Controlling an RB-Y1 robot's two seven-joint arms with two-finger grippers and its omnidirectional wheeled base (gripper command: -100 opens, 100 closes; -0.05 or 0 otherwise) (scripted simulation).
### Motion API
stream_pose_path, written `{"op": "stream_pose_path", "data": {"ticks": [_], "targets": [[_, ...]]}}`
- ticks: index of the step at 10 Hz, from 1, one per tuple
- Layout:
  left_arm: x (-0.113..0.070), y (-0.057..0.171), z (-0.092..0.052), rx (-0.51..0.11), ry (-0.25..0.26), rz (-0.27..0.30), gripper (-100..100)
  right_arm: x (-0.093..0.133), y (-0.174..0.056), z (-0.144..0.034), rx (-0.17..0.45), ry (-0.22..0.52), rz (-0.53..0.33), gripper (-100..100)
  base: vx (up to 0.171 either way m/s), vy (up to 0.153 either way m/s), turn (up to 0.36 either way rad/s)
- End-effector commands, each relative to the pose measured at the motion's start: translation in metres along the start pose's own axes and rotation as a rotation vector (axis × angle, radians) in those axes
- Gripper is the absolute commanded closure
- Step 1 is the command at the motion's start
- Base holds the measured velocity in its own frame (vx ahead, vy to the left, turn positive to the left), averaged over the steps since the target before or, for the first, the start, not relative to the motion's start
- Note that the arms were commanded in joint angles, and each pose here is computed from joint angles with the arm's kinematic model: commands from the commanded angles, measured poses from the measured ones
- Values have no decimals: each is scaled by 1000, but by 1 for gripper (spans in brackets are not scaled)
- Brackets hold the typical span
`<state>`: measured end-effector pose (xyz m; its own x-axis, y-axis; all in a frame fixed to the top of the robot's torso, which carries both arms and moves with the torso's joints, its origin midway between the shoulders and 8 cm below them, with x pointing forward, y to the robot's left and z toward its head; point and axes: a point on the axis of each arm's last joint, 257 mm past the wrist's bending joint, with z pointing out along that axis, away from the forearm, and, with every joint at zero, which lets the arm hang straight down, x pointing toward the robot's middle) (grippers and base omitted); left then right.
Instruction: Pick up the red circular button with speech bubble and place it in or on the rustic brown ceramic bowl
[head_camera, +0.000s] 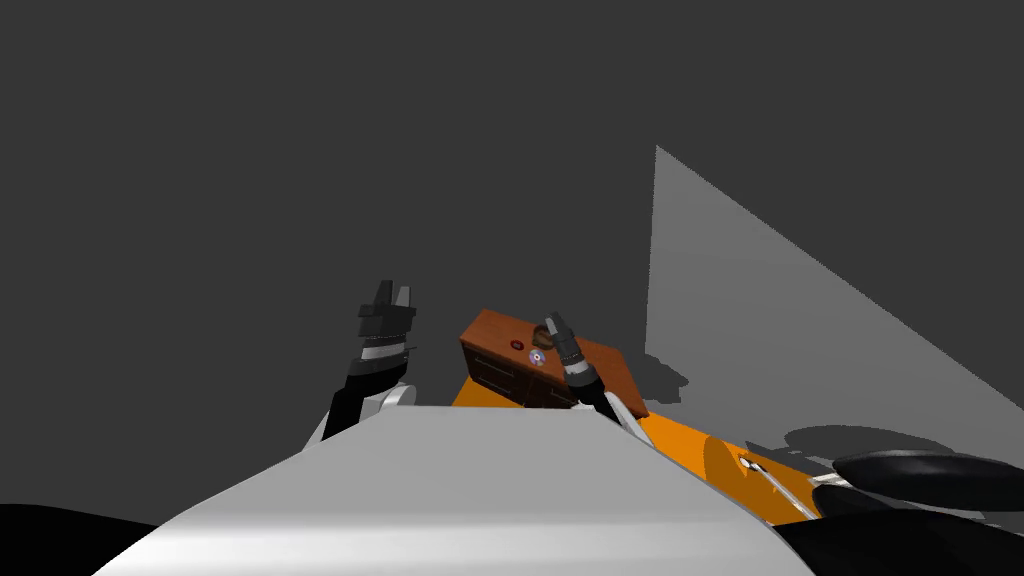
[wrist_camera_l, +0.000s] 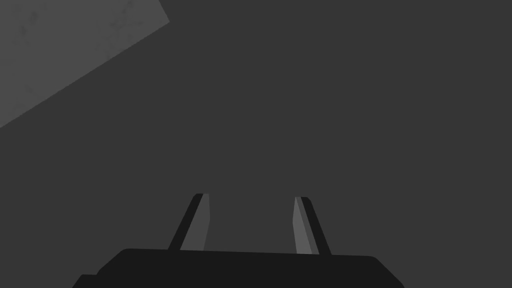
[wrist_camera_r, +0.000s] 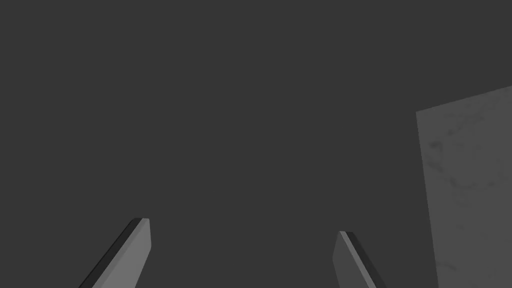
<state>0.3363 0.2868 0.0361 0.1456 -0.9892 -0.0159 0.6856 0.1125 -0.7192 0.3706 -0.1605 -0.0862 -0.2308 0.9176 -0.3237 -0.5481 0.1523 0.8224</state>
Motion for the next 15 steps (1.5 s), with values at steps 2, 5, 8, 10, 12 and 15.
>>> {"op": "stream_pose_path", "data": {"ticks": [2,5,8,10,12,15], "targets": [[0,0,0,0,0,0,0,22,-29,-9,60,71,-9,-100,-81,-124,229],[0,0,0,0,0,0,0,51,-61,-22,125,170,-30,-100,-46,-75,198],[0,0,0,0,0,0,0,77,-98,-43,200,276,-66,-100,-57,-75,273],[0,0,0,0,0,0,0,89,-118,-56,241,332,-88,-100,-49,-91,186],[0,0,0,0,0,0,0,88,-129,-63,268,335,-90,-100,-23,-45,62],[0,0,0,0,0,0,0,104,-163,-89,338,443,-147,-100,-30,-42,243]]}}
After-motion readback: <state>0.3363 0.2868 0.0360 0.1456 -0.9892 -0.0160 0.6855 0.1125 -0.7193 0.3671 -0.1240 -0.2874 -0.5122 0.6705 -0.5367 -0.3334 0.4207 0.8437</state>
